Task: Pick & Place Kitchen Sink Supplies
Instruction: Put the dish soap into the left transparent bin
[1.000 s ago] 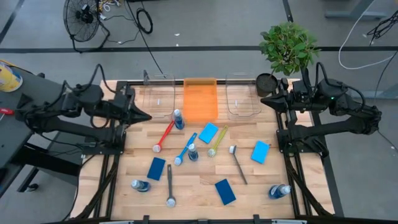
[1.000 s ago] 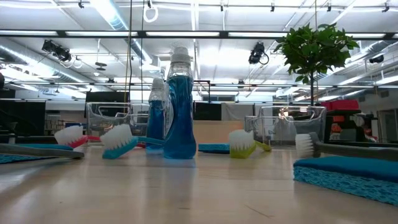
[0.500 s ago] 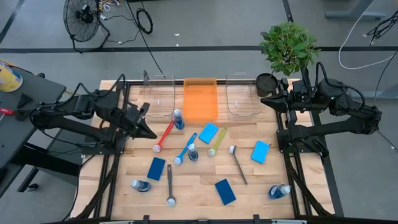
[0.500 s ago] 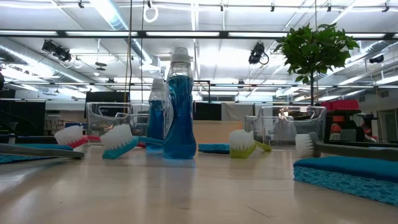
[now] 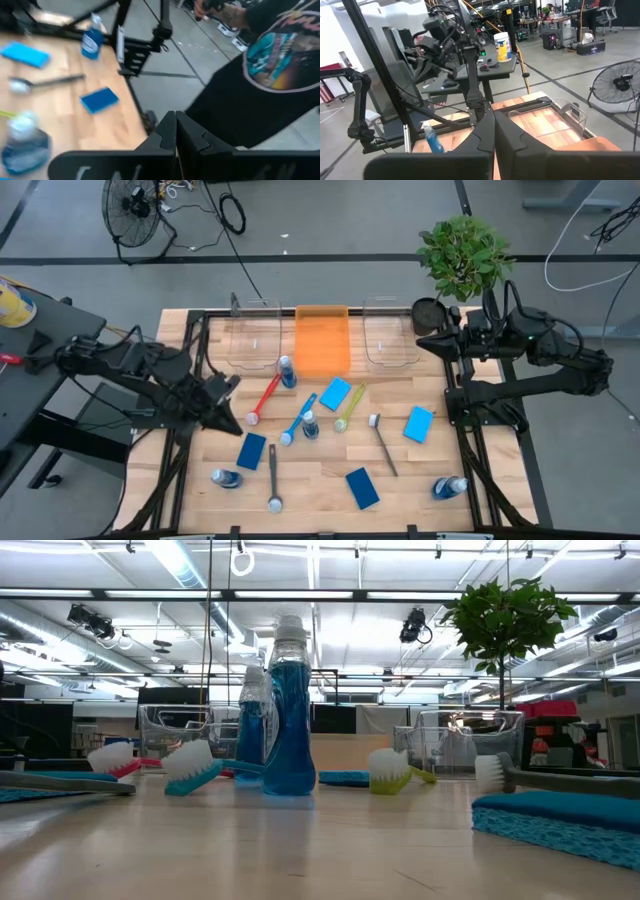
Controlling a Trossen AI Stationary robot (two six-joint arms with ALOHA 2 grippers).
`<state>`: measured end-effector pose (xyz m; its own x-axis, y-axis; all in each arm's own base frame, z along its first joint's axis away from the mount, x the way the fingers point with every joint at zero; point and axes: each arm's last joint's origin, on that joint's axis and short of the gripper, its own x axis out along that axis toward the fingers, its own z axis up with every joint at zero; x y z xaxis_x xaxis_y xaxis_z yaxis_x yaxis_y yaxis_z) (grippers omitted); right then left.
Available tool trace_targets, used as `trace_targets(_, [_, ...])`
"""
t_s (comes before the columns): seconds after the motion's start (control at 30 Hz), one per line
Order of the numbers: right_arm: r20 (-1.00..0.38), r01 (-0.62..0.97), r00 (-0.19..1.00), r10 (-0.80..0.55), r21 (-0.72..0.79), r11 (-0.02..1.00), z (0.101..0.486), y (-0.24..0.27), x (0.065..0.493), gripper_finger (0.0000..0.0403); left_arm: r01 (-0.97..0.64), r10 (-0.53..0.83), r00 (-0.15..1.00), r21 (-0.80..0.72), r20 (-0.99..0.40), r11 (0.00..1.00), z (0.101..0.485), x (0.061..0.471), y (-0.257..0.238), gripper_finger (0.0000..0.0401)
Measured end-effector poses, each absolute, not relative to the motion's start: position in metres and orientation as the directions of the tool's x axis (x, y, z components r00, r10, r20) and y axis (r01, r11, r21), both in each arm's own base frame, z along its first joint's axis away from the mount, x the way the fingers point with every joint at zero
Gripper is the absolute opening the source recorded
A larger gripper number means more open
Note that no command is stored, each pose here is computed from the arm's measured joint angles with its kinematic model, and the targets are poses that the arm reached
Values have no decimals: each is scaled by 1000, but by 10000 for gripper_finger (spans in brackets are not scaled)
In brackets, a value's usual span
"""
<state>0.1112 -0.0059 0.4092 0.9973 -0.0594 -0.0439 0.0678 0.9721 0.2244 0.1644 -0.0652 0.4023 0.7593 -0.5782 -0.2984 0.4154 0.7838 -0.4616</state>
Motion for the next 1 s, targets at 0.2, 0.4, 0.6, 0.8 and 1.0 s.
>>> trace_targets(0.2, [-64, 72, 996, -59, 224, 972, 407, -6, 117, 10, 397, -629, 703, -551, -331, 734, 398, 161, -81, 2])
trace_targets(0.4, [-92, 78, 994, -58, 229, 970, 405, -6, 121, 8, 357, -643, 659, -589, -391, 725, 392, 155, -93, 2])
trace_targets(0.6, [-154, 100, 986, -57, 289, 952, 398, -6, 123, 11, 302, -620, 611, -578, -492, 758, 380, 152, -107, 2])
trace_targets(0.8, [-186, 113, 981, -56, 312, 943, 395, -7, 125, 11, 298, -613, 543, -551, -574, 780, 366, 159, -128, 2])
trace_targets(1.0, [-186, 114, 981, -57, 312, 943, 395, -7, 125, 11, 316, -647, 431, -566, -629, 761, 351, 163, -153, 2])
